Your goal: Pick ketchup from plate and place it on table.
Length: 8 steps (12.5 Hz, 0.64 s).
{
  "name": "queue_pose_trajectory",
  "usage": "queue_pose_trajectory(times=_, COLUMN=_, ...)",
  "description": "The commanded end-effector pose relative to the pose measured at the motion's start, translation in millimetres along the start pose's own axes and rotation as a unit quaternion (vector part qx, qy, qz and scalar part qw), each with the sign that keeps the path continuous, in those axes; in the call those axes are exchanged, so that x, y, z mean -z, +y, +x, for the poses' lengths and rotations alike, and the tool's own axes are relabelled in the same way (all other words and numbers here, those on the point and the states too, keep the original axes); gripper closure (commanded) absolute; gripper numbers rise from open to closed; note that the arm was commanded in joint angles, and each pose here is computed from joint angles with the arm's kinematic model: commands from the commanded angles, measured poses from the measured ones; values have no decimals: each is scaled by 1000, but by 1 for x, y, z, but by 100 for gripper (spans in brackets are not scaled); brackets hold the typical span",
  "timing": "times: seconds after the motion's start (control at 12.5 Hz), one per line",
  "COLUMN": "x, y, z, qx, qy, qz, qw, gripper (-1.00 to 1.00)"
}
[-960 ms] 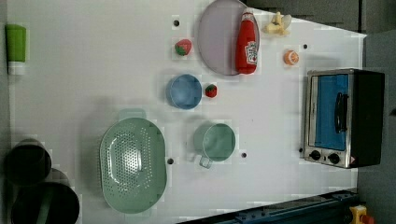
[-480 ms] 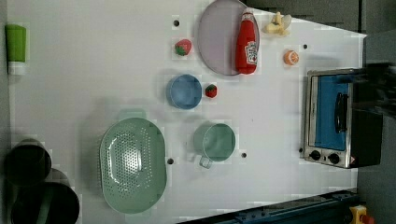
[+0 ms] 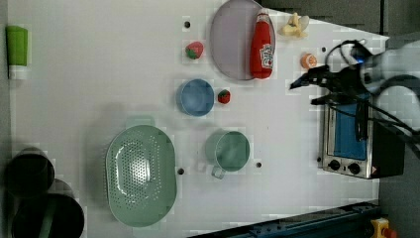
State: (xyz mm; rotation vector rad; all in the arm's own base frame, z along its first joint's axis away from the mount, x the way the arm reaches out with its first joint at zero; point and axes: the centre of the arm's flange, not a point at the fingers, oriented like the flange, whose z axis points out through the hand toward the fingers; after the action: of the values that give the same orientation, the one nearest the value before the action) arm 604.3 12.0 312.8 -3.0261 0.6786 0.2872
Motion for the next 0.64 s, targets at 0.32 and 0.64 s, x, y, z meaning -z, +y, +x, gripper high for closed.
queue_pose_trajectory(times=0.32, x=-11, y=-24, z=44, qx=150, qy=55, qz=25, qw=987, gripper=-100)
queue_pose_trajectory(times=0.64, x=-48, y=-37, z=74, qx=173, qy=50, qz=14, qw=984, gripper=-100)
